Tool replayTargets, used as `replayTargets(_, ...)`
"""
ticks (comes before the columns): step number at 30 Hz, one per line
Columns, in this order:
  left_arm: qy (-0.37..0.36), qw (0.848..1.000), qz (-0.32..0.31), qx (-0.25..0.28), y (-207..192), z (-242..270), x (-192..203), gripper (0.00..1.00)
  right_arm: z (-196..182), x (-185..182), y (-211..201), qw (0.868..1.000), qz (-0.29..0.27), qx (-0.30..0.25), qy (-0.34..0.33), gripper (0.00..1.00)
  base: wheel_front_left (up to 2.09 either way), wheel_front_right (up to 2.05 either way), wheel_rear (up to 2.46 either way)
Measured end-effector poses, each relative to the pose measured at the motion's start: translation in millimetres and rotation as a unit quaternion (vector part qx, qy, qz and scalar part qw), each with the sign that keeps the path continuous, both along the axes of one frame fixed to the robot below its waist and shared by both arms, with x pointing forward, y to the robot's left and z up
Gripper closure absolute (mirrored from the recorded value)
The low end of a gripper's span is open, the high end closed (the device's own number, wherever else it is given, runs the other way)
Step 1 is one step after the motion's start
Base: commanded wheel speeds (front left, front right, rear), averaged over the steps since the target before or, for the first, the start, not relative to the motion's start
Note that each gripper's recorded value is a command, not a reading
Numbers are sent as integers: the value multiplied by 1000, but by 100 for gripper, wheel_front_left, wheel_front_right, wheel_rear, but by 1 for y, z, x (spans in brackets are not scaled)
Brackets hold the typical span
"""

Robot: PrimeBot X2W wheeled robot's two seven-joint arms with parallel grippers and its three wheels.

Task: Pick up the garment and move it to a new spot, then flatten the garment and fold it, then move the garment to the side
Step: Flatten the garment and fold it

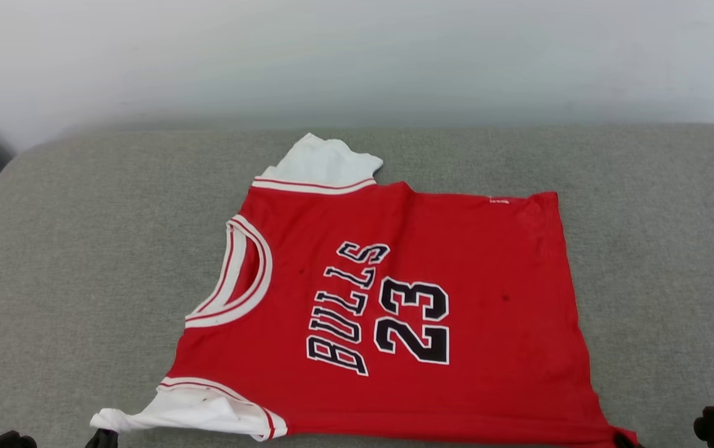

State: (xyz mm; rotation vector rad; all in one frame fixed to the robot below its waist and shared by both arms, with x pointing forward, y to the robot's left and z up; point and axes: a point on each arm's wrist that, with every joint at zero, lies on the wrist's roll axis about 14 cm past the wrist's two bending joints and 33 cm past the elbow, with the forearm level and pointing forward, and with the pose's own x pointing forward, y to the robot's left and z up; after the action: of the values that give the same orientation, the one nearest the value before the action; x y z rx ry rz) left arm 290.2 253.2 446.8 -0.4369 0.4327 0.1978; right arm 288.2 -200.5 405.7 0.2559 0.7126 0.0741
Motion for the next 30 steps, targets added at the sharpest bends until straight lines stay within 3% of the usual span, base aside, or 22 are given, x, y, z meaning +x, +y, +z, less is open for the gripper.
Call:
replayTargets(6, -32, 999, -28, 7, -9, 23, 16, 100, 16, 3, 7, 1000, 12, -9, -4, 100, 0, 0, 0)
replayTargets(14, -75, 995, -70, 9, -25, 39, 85, 100, 34, 65, 16, 998, 46, -23, -41, 100, 0, 0, 0)
replayTargets(21, -41, 994, -101, 3, -36, 8, 124, 100, 16, 111, 19, 996, 76, -34, -16, 100, 0, 0, 0)
replayTargets(30, 14, 992, -127, -6, -47, -35, 141, 100, -22, 131, 23, 994, 94, -40, 24, 100, 0, 0, 0)
